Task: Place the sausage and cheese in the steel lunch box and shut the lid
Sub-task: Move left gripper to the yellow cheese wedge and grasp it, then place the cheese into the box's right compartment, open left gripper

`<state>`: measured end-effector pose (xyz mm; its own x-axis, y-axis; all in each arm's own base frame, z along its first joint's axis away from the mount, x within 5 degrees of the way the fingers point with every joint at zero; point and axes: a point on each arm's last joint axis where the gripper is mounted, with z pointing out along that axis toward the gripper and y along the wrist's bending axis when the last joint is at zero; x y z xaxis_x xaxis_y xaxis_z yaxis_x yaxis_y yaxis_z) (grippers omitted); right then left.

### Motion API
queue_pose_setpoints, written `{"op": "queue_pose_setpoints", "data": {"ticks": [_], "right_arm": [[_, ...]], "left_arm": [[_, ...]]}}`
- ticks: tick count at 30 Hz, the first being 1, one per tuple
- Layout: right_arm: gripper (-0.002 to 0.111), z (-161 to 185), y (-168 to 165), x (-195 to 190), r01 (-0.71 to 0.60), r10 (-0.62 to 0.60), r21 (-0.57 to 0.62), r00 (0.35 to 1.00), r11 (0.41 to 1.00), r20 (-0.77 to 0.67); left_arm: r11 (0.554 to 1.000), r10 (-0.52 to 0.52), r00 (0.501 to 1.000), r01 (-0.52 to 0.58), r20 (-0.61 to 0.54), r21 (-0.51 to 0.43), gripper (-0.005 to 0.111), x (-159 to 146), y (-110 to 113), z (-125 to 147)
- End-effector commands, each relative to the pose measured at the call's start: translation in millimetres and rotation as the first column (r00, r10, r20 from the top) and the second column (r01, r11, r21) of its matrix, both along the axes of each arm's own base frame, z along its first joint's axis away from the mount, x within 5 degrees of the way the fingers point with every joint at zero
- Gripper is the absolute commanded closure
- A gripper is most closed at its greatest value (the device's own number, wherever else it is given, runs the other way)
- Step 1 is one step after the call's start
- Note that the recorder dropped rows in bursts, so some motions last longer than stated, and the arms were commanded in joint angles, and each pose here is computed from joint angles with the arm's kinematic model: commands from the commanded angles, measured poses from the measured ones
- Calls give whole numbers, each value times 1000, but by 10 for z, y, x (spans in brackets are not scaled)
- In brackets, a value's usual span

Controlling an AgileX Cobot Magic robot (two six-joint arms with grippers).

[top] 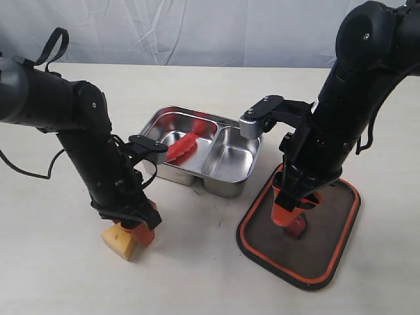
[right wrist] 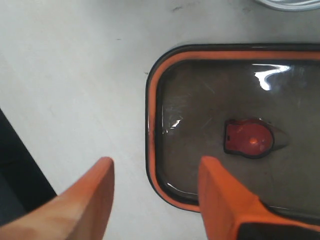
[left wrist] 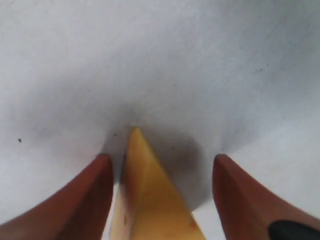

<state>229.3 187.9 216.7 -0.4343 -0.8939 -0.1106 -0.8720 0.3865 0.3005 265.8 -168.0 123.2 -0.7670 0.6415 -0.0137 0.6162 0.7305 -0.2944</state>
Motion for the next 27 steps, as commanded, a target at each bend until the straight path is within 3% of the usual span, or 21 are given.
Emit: {"op": "queue_pose_setpoints", "data": {"ticks": [1, 6, 7, 14, 19, 22, 25, 27], "right_arm": [[58, 36, -1, 4, -1, 1, 7, 1000, 1000, 17], [58, 35, -2, 5, -2, 2, 6, 1000, 1000, 18], [58, 35, -4, 6, -3, 3, 4, 1000, 1000, 19], [58, 47, -65, 28, -1, 3, -43, 999, 999, 52], [58, 234, -292, 105, 93, -83, -61, 985, 994, 151], [58, 413, -491, 156, 168, -161, -15, 962, 986, 219], [58, 676, -853, 195, 297, -298, 51, 904, 954, 306], [58, 783, -1029, 209, 376, -382, 86, 858, 922, 342]], "left_arm": [[998, -34, 998, 36, -53, 45, 61, -87, 40, -86], [997, -43, 995, 49, -95, 52, 103, -125, 50, -78], [997, -48, 994, 54, -98, 52, 106, -129, 51, -77], [997, -53, 992, 59, -113, 50, 107, -150, 56, -41], [998, -60, 997, 60, -47, 13, 107, -123, 35, 201], [998, -45, 997, 48, 55, -47, 107, -57, -11, 477], [972, 11, 967, 49, 253, -230, 107, 77, -154, 973], [953, 66, 930, 48, 362, -298, 107, 186, -266, 1161]]}}
